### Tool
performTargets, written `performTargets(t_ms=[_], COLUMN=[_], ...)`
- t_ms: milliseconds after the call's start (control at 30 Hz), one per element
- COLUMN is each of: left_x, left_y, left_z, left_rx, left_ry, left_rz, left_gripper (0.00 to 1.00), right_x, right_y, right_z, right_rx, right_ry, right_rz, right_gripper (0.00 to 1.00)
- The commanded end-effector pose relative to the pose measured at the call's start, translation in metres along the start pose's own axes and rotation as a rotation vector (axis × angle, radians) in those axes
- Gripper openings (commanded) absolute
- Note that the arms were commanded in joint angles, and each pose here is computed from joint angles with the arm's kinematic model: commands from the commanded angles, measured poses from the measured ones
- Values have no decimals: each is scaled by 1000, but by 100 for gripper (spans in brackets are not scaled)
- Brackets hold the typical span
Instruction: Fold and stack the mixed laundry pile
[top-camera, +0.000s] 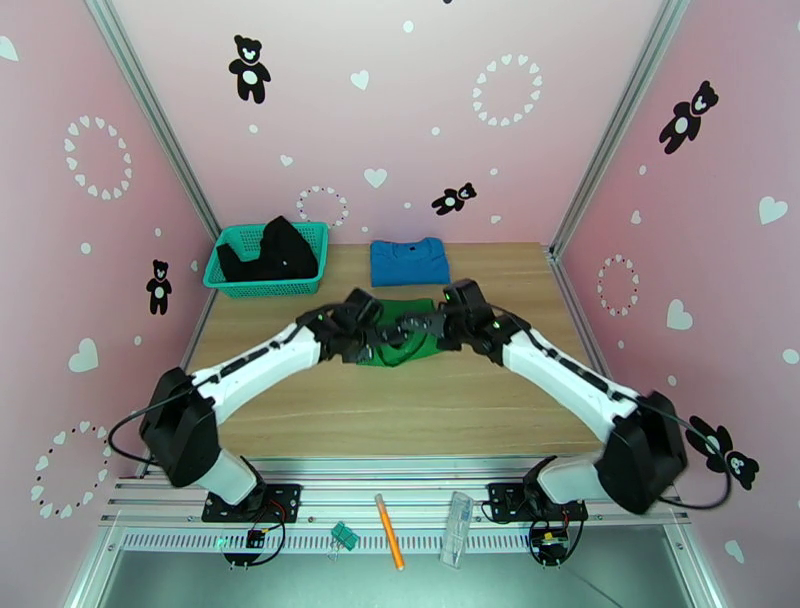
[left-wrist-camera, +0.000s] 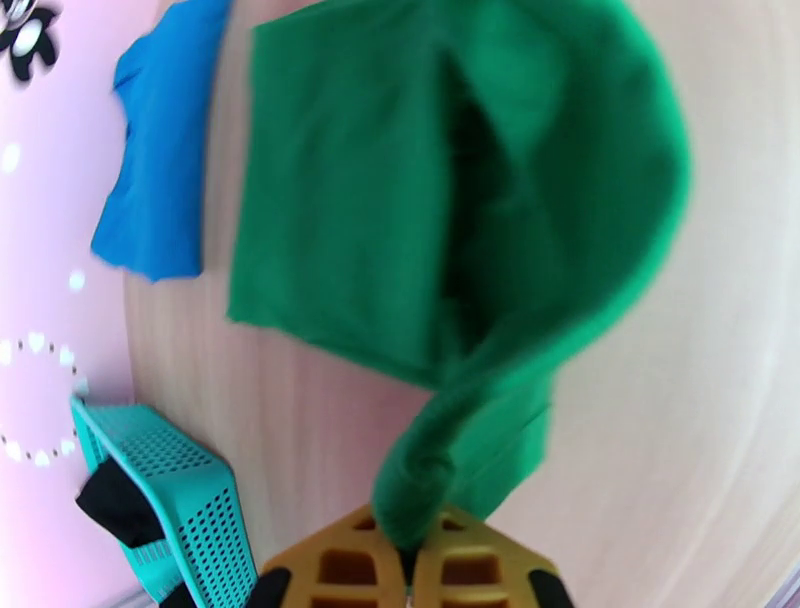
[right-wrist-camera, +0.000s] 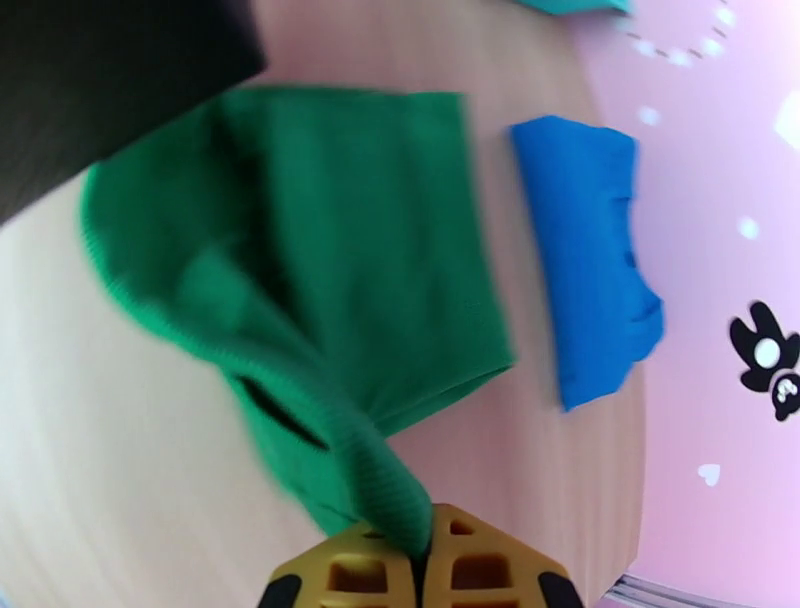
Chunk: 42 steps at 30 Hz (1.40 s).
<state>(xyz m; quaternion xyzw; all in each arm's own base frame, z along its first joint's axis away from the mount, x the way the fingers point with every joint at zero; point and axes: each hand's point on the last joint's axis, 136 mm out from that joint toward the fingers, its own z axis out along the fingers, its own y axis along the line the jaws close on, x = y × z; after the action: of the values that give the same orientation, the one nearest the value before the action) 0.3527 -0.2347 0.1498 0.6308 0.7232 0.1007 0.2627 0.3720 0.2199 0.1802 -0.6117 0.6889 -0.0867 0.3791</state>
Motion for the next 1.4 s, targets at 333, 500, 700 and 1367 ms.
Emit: performTargets(t_ms=[333,500,700,1367], left_x=[-26,-31,-32,-4], left_y=[80,95,109,169], left_z=[82,108,128,132], left_rx=[32,25,-3,-208], left_ry=[-1,5,14,127], left_rz=[-76,-86,-103,-358], left_gripper=[0,0,0,60], right_x=[39,55,77,108], right_y=[-35,-30,-21,-9], right_z=[121,153,175,160], right_rx=[26,12,0,-11], right_ry=[204,259,316,384], right_rz=[185,232,289,457], right_gripper=[0,0,0,42])
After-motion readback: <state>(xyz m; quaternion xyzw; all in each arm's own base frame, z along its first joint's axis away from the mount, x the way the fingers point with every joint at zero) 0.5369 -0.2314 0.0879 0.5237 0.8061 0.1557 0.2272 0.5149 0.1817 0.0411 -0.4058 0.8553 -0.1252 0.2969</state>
